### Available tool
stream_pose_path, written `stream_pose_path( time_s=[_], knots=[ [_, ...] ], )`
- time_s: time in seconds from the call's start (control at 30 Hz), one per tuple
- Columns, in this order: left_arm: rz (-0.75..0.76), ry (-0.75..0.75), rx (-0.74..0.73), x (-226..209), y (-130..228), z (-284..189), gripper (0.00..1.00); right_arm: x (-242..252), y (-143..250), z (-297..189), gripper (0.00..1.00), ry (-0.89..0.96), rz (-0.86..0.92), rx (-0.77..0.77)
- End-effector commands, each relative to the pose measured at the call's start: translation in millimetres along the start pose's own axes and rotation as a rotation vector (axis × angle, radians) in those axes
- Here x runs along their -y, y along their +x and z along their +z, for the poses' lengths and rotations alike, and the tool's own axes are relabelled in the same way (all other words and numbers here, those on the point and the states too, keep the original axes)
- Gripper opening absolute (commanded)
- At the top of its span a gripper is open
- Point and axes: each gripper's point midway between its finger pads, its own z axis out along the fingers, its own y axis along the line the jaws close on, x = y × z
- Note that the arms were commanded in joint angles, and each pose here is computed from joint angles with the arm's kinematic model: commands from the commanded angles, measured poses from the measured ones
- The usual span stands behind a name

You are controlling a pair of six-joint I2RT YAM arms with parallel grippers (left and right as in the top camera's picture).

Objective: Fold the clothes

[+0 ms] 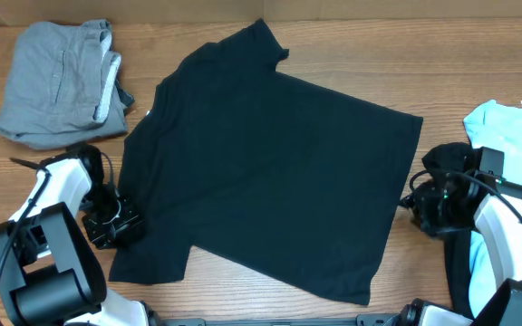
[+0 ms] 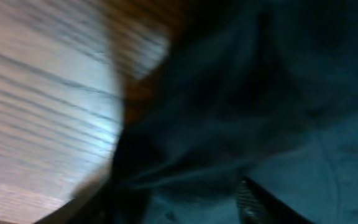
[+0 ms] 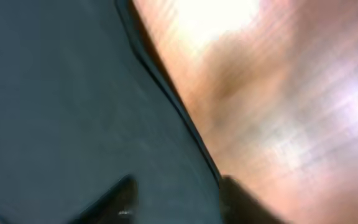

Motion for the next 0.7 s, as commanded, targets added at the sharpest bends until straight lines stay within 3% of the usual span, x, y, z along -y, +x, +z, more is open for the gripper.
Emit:
stream_pose_path(
  time_s=[0.0, 0.07, 0.17, 0.33, 0.5, 0.67],
  knots=[
    [0.055, 0.05, -0.006, 13, 0, -1, 0.67, -16, -10, 3, 0.17, -0.088, -0.02, 0.038],
    [0.093, 0.105, -0.012, 22, 2, -4, 0.69, -34, -13, 1, 0.12, -0.179, -0.047, 0.039],
    [0.14, 0.178, -0.008, 35, 2, -16, 0.72, -52, -16, -1, 0.17, -0.257, -0.088, 0.049],
    [0.194, 0.227, 0.074, 48, -3, -56, 0.77, -85, -33, -10, 0.17, -0.397, -0.177, 0.121],
    [0.338, 0.309, 0.215, 79, -3, -103, 0.79, -98, -55, 8, 0.13, -0.418, -0.138, 0.164],
    [0.511, 0.318, 0.323, 108, 7, -135, 0.79, -97, -74, 50, 0.13, -0.384, -0.074, 0.102]
  ],
)
